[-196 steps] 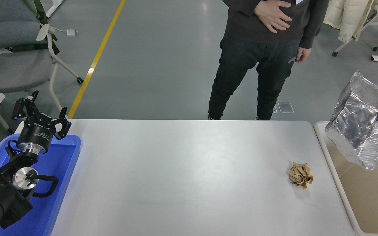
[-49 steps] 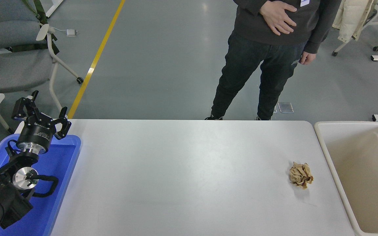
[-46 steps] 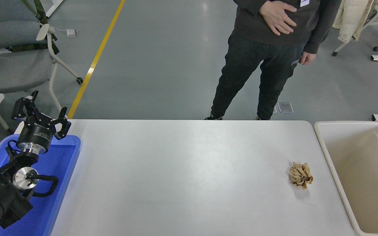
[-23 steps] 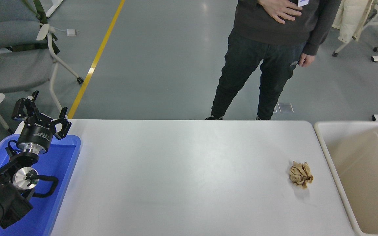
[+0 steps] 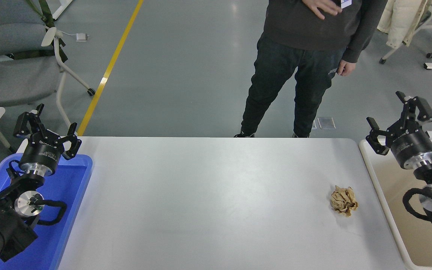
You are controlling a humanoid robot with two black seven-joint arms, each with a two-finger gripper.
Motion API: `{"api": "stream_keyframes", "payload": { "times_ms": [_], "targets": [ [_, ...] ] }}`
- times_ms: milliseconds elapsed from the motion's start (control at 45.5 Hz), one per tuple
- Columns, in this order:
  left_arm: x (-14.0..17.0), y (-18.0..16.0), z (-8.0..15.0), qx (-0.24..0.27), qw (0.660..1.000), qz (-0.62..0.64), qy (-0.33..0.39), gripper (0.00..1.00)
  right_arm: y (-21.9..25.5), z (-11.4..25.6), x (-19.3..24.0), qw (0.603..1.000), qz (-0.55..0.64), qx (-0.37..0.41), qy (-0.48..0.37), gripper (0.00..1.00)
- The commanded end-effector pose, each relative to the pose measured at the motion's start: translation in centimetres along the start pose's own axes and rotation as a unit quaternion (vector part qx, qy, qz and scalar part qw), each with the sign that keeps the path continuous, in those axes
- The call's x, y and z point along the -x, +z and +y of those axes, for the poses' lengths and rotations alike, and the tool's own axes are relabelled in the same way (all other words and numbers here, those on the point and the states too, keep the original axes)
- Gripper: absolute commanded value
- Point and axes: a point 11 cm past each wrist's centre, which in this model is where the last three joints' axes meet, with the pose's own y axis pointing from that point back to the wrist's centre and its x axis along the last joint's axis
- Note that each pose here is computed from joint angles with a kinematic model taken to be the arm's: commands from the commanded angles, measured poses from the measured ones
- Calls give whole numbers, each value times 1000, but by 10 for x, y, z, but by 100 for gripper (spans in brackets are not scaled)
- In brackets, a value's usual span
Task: Clean the table surface
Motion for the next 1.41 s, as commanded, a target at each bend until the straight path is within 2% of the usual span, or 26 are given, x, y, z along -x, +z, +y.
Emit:
{"api": "stream_keyframes", "payload": {
  "times_ms": [0,308,440,593,769,901,1187,1385],
  "targets": [
    [0,0,0,0,1000,0,0,100,27,4,15,1000,-11,2,-3,99],
    [0,0,0,0,1000,0,0,100,26,1,7,999,12,9,35,99],
    [0,0,0,0,1000,0,0,100,38,1,10,995,42,70,57,99],
    [0,0,0,0,1000,0,0,100,22,-1,29,992,53,112,30,99],
    [0,0,0,0,1000,1,0,100,14,-1,40,978,98,174,62,99],
    [0,0,0,0,1000,1,-1,100,3,2,39,969,139,198,50,99],
    [0,0,0,0,1000,1,-1,100,-11,16,37,896,339,286,-18,99],
    [0,0,0,0,1000,0,0,100,-34,34,33,819,464,322,-105,99]
  ]
}}
